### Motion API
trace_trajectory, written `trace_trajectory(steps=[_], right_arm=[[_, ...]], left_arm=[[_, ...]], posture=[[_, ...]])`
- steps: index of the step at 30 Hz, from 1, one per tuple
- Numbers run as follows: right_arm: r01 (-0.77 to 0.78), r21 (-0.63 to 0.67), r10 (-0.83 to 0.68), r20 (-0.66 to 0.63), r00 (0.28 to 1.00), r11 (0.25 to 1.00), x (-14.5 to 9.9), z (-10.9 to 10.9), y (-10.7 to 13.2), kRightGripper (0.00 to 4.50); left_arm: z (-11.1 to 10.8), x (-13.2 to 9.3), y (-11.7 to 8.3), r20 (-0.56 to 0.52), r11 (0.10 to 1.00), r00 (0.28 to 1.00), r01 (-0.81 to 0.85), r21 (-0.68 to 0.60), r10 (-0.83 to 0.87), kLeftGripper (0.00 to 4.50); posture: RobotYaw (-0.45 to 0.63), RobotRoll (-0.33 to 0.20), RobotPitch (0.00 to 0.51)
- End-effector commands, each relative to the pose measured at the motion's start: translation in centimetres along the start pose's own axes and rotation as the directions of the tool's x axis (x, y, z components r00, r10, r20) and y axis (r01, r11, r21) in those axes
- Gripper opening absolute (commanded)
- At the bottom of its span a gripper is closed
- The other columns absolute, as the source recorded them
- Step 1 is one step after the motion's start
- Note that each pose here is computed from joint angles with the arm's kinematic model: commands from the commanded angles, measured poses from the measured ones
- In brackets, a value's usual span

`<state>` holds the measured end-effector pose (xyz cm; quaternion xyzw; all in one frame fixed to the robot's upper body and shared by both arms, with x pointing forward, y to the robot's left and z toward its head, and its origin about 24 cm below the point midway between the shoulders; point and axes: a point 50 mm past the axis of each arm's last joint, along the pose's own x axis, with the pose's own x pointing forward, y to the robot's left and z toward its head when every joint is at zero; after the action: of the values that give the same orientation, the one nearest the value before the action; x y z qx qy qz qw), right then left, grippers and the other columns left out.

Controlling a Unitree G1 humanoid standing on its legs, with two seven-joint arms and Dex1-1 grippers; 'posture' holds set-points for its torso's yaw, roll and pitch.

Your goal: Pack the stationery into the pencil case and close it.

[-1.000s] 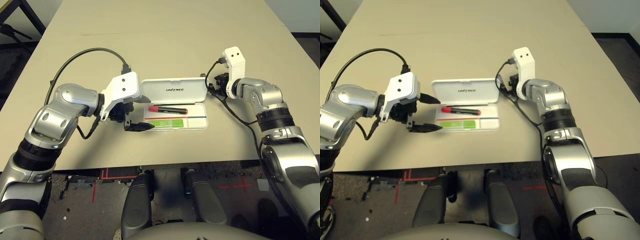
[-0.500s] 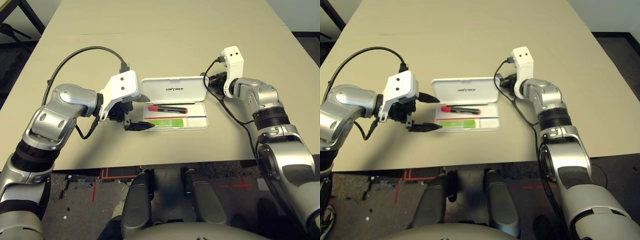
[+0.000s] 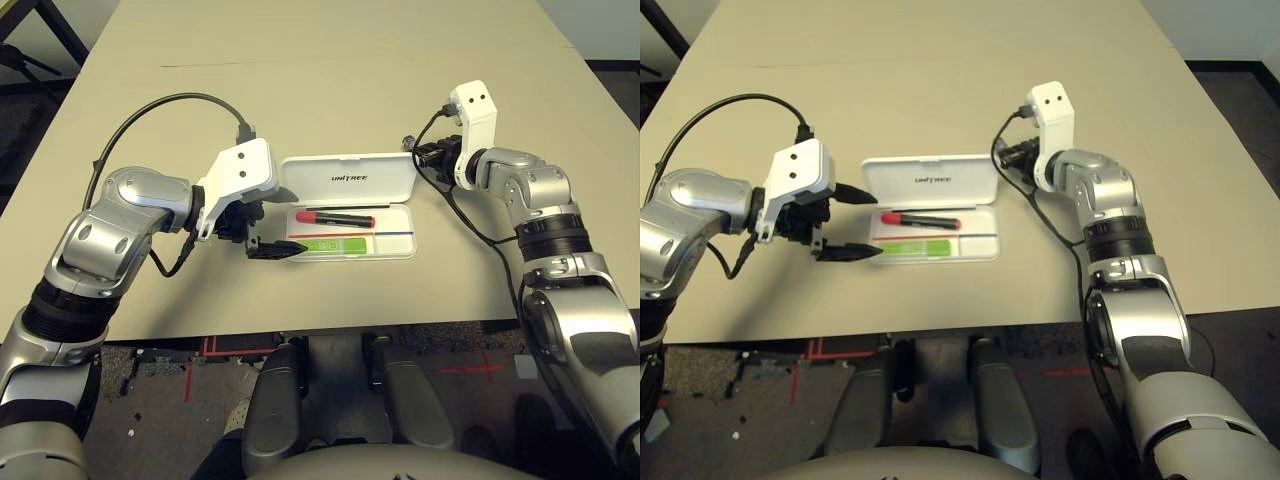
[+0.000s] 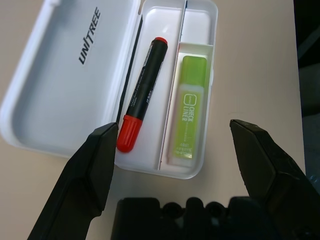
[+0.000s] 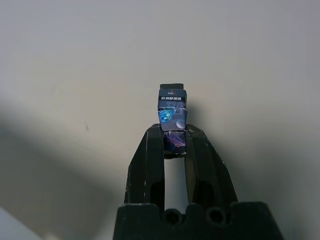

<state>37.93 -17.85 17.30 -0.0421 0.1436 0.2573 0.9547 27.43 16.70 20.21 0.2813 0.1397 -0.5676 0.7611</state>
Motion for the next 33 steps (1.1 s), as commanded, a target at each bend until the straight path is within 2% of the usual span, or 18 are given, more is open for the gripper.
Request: trace_trajectory(steps=[1,6,11,20,26,33], right_arm=[[-0.001,0.012,0.000,0.019,1.000,1.000,-1.2,0.2,-0.5,0.30],[-0.023,-0.036,0.024,0.053,0.998,0.999,-4.4,1.3,-1.7,0.30],[-0.073,-0.078,0.075,0.019,0.997,0.994,-7.2,1.6,-2.3,0.30],[-0.145,-0.192,0.143,-0.023,0.989,0.971,-10.0,1.1,-3.2,0.30],[-0.343,-0.290,0.341,-0.062,0.938,0.893,-11.2,0.6,-2.2,0.30],[-0.542,-0.377,0.544,-0.111,0.832,0.751,-10.9,0.4,-1.0,0.30]], left_arm=[[0.1,0.1,-0.1,-0.005,1.000,1.000,0.012,0.007,-0.012,4.50],[0.6,-0.4,-0.3,-0.006,1.000,1.000,0.011,0.018,-0.011,4.50],[0.3,-1.0,0.3,-0.012,1.000,1.000,-0.007,0.012,0.007,4.50],[-0.6,-1.5,1.7,-0.007,0.999,0.999,-0.031,-0.007,0.031,4.50],[-0.7,-1.9,2.1,0.012,0.999,0.999,-0.035,-0.005,0.035,4.50],[-0.9,-2.2,1.6,0.031,1.000,0.999,-0.016,-0.004,0.016,4.50]], posture=[[0.00,0.000,0.243],[-0.01,0.000,0.237],[-0.03,0.000,0.232],[-0.06,0.000,0.225],[-0.05,0.000,0.218],[-0.05,0.000,0.201]])
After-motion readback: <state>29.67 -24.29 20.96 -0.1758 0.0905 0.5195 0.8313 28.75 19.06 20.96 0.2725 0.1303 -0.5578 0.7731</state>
